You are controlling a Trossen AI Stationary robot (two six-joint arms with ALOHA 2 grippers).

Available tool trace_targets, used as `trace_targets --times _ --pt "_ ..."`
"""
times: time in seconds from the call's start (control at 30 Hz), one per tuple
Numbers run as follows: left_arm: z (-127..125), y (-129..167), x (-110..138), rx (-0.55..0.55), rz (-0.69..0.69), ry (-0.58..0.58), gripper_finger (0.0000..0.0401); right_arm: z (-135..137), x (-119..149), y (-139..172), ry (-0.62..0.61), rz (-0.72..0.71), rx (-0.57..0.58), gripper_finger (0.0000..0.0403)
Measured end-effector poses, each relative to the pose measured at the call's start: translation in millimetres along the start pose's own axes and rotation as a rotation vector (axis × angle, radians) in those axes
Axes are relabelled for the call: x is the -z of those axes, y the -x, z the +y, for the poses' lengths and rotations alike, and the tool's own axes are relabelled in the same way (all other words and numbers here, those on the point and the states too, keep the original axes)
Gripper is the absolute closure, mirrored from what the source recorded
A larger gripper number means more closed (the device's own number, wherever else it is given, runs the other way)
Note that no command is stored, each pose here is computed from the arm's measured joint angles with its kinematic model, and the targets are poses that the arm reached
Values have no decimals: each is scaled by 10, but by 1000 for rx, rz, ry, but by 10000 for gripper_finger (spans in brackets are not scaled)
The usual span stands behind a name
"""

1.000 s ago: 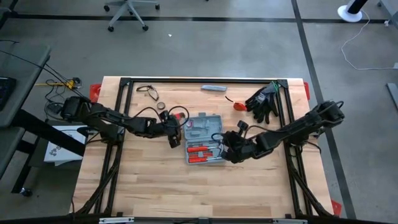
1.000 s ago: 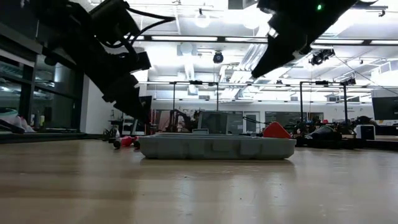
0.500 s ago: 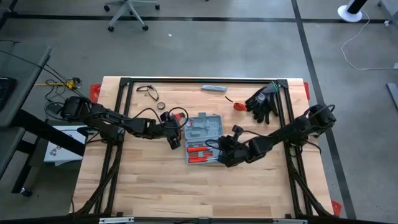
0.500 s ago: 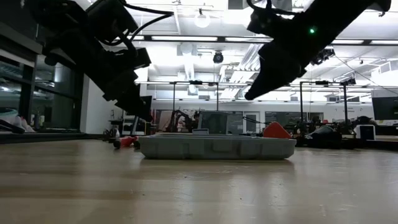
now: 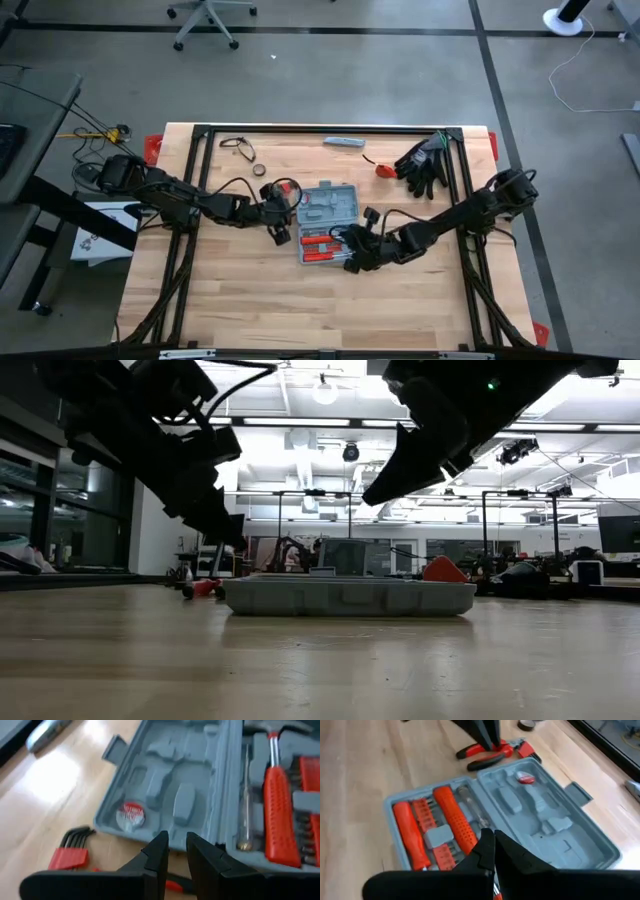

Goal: Prefit tool cases

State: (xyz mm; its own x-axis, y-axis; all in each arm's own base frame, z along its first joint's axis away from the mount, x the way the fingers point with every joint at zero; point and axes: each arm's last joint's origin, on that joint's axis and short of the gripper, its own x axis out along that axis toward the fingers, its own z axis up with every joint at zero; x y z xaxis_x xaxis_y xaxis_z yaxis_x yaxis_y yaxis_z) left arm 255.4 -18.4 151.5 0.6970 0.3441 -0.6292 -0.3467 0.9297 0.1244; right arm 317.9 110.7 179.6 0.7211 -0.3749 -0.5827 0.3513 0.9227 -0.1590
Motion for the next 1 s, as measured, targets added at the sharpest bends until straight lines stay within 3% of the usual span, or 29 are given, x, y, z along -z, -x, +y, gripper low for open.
trace_targets --times 0.17,0.4,0.7,1.0 --pt "-17 4 -72 12 -69 -30 341 -148 -275 319 38 -111 -39 403" --pt "45 -15 -208 -4 -183 -63 341 -767 -673 1012 103 -278 -7 403" --pt "231 -82 -254 -65 -190 -23 341 -1546 -569 1634 52 -252 77 403" --pt "429 -143 -284 -107 -188 -3 341 -1804 -376 1866 -28 -195 100 403"
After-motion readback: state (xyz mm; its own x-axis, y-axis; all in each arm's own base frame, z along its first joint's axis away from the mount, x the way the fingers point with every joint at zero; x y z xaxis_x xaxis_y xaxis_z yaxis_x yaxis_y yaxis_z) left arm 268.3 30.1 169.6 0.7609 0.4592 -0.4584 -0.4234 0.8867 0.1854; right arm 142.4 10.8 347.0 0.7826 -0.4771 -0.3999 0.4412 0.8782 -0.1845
